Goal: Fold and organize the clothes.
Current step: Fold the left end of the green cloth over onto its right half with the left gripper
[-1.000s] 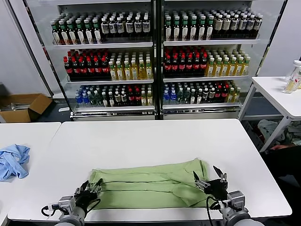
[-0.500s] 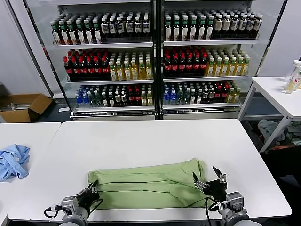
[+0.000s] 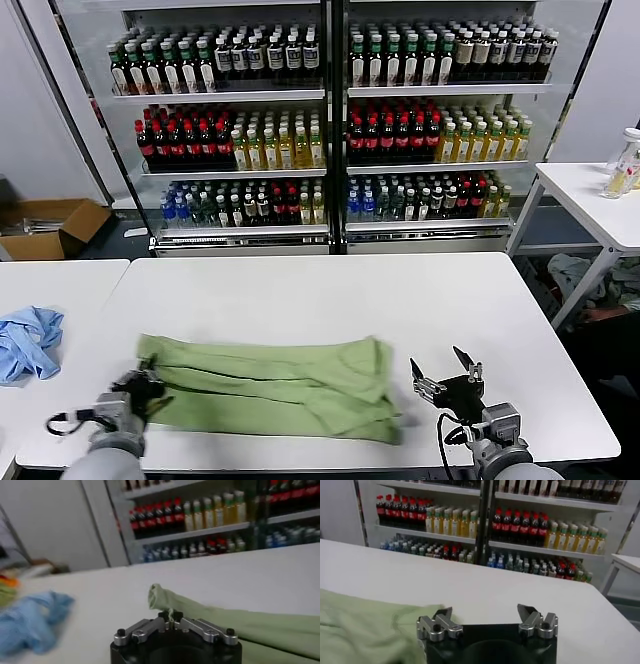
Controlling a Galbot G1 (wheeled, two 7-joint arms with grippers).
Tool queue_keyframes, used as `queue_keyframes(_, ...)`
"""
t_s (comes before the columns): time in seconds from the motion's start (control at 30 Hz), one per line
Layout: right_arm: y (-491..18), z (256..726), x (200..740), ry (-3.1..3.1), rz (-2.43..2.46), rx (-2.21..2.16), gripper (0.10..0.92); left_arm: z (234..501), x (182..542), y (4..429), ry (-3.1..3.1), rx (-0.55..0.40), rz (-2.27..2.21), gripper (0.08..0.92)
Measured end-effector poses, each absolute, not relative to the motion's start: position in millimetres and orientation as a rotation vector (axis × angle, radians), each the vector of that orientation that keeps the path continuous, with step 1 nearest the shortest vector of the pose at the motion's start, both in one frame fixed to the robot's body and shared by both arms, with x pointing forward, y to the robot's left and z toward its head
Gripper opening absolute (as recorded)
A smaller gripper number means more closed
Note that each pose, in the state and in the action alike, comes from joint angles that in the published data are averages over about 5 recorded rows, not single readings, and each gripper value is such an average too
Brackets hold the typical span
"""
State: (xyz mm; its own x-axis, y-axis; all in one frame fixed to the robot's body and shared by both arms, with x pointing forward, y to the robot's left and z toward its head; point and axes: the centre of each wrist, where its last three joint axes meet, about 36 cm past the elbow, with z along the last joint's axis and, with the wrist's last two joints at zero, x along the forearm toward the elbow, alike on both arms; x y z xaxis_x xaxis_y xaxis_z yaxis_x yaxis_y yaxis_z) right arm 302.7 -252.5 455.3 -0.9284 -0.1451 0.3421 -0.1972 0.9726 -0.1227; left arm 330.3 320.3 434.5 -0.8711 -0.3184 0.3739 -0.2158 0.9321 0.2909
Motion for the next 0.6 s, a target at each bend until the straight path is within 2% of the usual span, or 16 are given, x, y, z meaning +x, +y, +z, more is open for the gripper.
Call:
queue_keyframes(0.13,-251.9,454.9,302.9,-2.785,0.221,0.248,0.823,444.0,333.1,344.7,-2.645,0.487,-0.459,0.093)
queue_keyframes(0.27,-250.6,454.5,302.5,-2.783,0.223,0.249,0.823,455.0,331.5,346.7,-2.653,0.494,-0.457,0.093)
queue_keyframes(0.4,-250.5,455.5,302.2,-2.784,0.228,0.247,0.823,467.3,324.1,326.1,-2.689,0.377,-0.313,0.093)
queue_keyframes(0.6,-249.8,456.4,301.5,-2.785,0.228,0.244,0.823,478.6,310.5,277.1,-2.716,0.098,-0.040,0.093)
